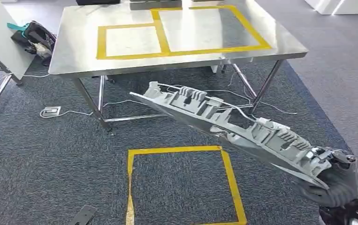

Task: Take the parts from the cabinet and place them on the table.

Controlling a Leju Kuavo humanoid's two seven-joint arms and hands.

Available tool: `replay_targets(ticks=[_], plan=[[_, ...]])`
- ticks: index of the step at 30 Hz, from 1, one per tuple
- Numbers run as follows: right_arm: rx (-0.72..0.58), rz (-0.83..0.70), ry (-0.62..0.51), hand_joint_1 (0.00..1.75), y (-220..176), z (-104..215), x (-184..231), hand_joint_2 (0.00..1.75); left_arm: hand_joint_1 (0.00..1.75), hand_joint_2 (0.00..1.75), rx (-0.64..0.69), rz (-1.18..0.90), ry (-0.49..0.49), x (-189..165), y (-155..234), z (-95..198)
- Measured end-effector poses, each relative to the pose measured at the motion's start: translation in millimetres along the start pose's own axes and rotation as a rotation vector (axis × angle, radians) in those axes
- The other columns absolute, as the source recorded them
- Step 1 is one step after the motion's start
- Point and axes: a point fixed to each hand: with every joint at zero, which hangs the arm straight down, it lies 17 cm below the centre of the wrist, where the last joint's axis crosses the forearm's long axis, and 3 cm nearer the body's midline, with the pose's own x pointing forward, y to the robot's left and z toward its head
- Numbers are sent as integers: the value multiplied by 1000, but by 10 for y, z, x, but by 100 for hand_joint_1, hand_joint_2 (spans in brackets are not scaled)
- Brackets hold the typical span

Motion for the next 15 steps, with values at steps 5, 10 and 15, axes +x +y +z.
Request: replay_targets(ticks=[5, 10, 15], plan=[[2, 22, 3, 175, 1, -3, -14, 175, 0, 175, -12, 4, -1, 2, -12, 3], [1, 60, 7, 175, -10, -3, -32, 175, 0, 175, -13, 8, 9, -22, -3, 5], [4, 65, 5, 175, -5, -6, -32, 175, 0, 175, -14, 5, 35, -87, 6, 14]])
